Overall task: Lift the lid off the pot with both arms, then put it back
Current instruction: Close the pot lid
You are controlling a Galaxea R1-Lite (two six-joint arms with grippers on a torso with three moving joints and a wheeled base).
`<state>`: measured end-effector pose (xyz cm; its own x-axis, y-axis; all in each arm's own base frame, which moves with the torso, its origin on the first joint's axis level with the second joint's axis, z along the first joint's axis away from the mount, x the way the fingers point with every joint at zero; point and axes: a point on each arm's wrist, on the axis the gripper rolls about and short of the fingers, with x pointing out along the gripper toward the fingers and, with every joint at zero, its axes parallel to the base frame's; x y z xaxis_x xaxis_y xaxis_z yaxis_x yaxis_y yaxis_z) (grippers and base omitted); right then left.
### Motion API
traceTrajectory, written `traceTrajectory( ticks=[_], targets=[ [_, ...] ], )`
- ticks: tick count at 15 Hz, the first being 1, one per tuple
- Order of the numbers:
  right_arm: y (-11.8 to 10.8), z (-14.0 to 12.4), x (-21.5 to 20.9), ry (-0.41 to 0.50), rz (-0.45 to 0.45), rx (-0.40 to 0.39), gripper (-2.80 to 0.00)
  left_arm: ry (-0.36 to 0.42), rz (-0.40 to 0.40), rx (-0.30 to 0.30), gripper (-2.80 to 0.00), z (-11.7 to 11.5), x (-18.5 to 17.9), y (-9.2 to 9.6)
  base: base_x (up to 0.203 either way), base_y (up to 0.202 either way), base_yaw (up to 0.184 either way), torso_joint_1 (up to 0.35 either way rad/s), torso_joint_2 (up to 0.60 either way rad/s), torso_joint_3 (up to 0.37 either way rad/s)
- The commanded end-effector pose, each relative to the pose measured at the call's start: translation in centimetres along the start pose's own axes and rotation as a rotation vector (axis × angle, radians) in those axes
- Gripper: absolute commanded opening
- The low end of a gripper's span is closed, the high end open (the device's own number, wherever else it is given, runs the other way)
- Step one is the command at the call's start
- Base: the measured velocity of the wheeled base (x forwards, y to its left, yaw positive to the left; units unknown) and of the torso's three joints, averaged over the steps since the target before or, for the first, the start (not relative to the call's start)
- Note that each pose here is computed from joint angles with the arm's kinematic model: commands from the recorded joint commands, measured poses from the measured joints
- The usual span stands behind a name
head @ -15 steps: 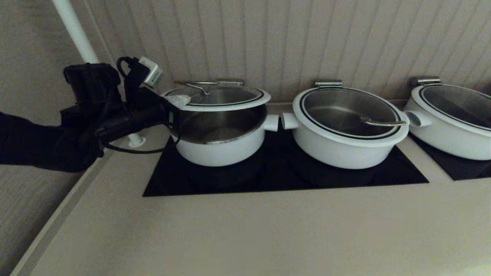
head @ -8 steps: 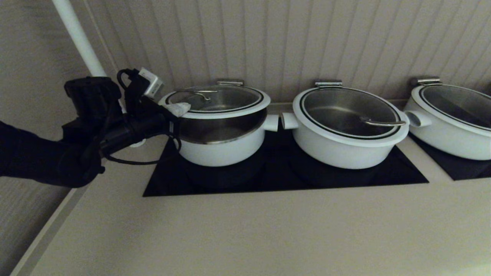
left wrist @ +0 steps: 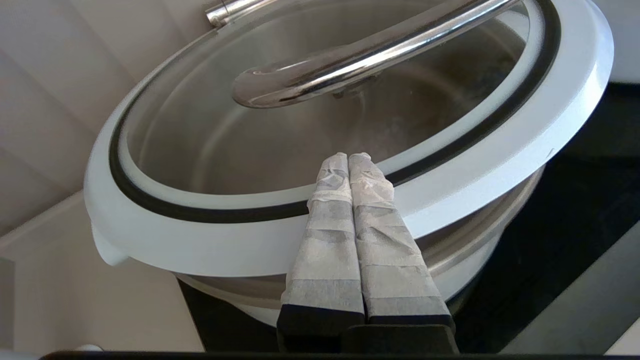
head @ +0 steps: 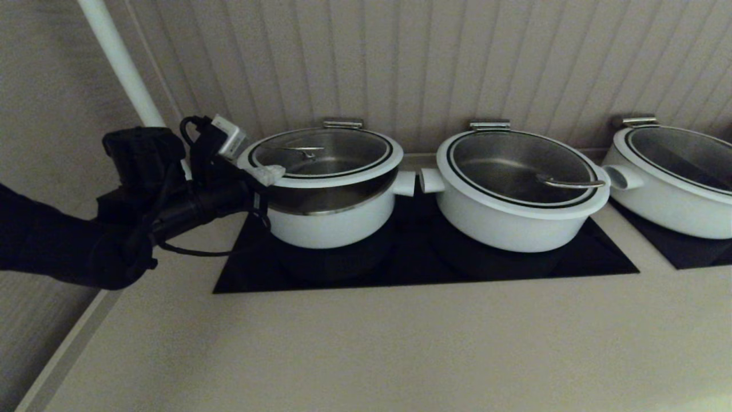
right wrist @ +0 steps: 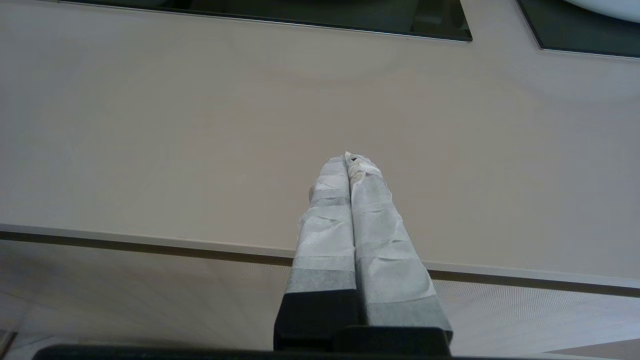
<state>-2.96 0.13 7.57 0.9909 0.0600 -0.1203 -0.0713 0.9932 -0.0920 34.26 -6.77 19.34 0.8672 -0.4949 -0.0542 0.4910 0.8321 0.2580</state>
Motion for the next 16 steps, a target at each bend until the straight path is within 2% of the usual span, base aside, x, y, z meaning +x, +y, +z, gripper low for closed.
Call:
traceTrajectory(
  ticks=[1,4,7,16],
  targets=[
    [0.0,0.0,0.0,0.002,0.002,-0.001,-2.8,0.007,-0.003,-0.001,-2.8,-0.4,0.1,-0.1,0.0,0.0,0.0,0.0,0.0,0.0],
    [0.0,0.0,0.0,0.002,0.001,-0.001,-2.8,0.009,-0.005,-0.002,-2.8,-0.8,0.3,-0.1,0.0,0.0,0.0,0.0,0.0,0.0],
    [0.0,0.0,0.0,0.002,0.001,-0.001,-2.8,-0.027,0.006,0.011,-2.8,-1.7,0.8,-0.2,0.0,0.0,0.0,0.0,0.0,0.0],
    [0.0,0.0,0.0,0.002,0.0,-0.001,-2.8,0.021,-0.008,-0.005,-2.8,-3.6,1.5,-0.5,0.0,0.0,0.0,0.0,0.0,0.0]
  ],
)
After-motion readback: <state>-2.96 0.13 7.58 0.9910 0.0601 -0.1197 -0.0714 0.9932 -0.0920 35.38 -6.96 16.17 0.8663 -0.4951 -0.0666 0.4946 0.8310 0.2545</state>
